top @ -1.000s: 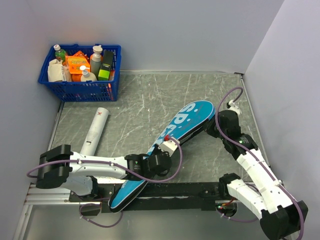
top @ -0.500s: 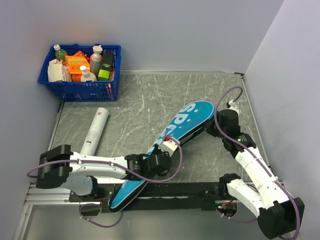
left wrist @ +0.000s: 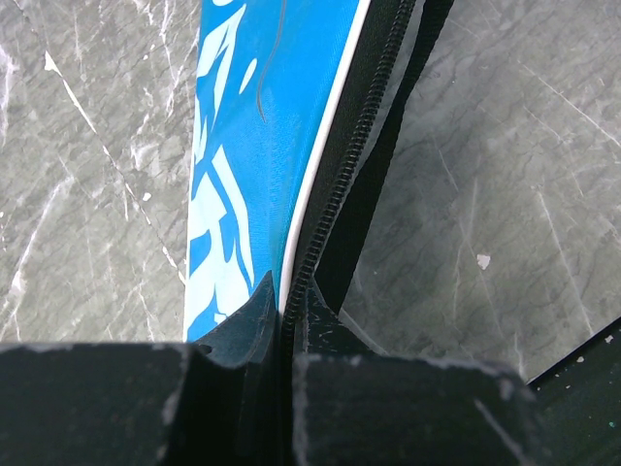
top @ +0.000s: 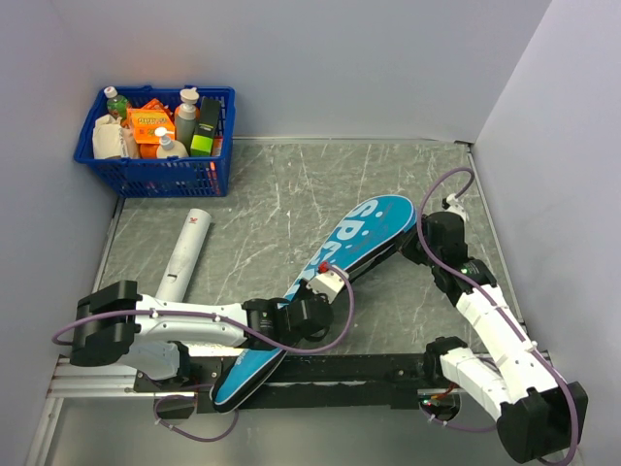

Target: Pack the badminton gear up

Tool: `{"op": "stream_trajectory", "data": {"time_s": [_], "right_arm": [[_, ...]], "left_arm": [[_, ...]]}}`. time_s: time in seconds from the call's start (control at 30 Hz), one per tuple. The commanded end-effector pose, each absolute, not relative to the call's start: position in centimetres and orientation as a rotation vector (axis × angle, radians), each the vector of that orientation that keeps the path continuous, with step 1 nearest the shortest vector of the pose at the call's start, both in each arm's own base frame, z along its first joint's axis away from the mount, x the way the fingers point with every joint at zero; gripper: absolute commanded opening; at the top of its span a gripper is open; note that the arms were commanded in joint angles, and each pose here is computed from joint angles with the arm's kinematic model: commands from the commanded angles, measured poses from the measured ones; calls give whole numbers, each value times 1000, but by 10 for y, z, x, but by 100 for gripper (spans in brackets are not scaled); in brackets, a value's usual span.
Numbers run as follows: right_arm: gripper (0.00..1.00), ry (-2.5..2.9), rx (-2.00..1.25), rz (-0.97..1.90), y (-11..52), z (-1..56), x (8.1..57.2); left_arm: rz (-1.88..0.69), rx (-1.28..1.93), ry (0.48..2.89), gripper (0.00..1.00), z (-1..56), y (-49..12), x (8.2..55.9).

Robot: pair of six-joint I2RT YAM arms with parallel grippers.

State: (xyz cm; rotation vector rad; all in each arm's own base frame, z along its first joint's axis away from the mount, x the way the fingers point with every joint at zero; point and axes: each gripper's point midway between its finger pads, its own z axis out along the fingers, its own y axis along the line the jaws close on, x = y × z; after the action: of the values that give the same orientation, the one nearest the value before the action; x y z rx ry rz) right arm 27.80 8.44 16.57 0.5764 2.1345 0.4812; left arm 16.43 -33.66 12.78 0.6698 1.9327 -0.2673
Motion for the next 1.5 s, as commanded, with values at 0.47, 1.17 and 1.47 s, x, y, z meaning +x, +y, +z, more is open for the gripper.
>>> {"op": "stream_trajectory", "data": {"time_s": [0.47,1.17,1.47], "right_arm": [[0,2084,587,512,82,168,285],[0,2206,426,883,172,146,238],[39,2118,515,609,122,167,247]], "left_arm": [[-387,559,1858,1,173,-355,170],[-387,573,1861,1,165,-376,183],[-395,566,1868,1,167,-371,181]]}}
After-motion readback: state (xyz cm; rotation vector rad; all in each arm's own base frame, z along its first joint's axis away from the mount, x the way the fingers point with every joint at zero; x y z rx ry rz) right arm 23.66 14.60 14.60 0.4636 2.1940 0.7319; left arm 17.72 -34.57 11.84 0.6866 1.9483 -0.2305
